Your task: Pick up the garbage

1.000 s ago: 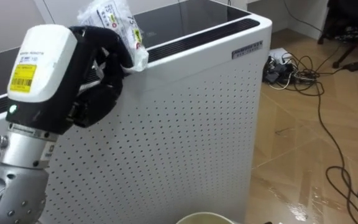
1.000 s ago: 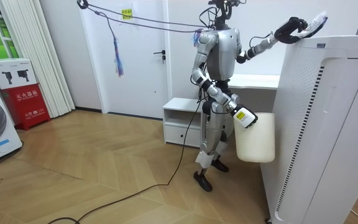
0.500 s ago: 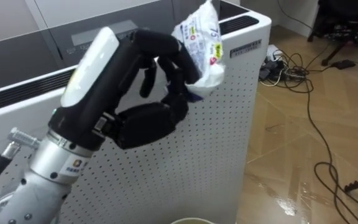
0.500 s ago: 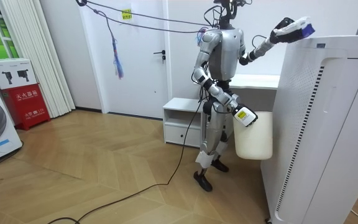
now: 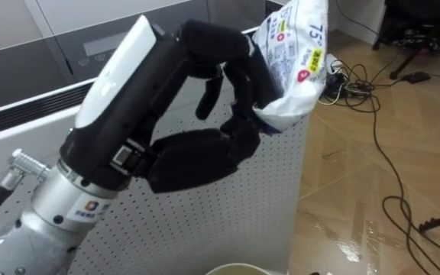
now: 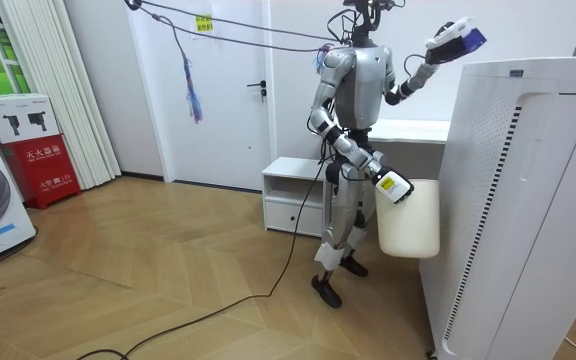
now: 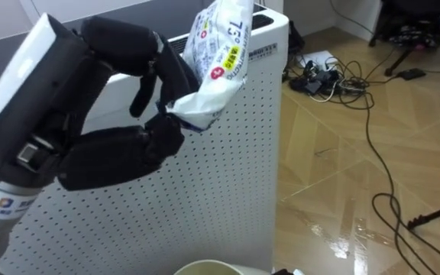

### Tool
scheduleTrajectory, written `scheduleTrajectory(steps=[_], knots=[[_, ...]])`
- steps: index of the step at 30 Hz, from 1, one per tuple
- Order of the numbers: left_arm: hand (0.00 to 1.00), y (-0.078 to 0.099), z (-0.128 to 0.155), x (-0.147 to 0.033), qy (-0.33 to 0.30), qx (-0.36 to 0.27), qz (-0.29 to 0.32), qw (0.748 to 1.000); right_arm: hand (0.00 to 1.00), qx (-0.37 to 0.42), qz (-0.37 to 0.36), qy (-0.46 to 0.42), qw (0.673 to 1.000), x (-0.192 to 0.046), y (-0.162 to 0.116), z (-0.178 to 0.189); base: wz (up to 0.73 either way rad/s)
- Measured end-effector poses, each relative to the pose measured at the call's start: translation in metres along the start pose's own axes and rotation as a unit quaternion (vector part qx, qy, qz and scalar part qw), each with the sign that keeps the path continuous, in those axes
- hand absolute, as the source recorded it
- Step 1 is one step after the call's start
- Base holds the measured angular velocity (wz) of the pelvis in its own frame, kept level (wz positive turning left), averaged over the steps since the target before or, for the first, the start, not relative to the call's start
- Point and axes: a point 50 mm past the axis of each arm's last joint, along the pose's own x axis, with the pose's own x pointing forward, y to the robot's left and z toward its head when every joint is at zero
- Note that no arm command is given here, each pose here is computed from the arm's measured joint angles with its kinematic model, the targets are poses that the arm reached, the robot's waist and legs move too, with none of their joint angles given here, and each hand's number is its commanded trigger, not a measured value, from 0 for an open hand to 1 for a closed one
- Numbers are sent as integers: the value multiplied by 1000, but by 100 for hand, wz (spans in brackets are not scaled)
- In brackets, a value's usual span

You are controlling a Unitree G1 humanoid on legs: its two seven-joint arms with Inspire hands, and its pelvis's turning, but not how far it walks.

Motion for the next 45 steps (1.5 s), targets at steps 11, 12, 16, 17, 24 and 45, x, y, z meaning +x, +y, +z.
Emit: scheduleTrajectory(steps=[11, 12, 16, 17, 24, 45], knots=[[100, -26, -43, -18, 104, -61, -42, 992, 100, -6, -22, -18, 1000, 20, -11, 18, 0], [100, -32, -50, -23, 127, -72, -50, 988, 100, -10, -23, -17, 1000, 22, -12, 19, 5], [100, -59, -69, -43, 191, -120, -100, 969, 100, -10, -35, 1, 999, 30, -19, 16, 11], [100, -67, -75, -47, 207, -132, -113, 963, 100, -8, -39, 4, 999, 31, -19, 16, 26], [100, -107, -101, -81, 304, -192, -179, 916, 100, 0, -42, -2, 999, 41, -20, 24, 2], [100, -140, -112, -125, 393, -222, -289, 844, 100, -2, -22, 8, 1000, 45, -17, 22, 5]])
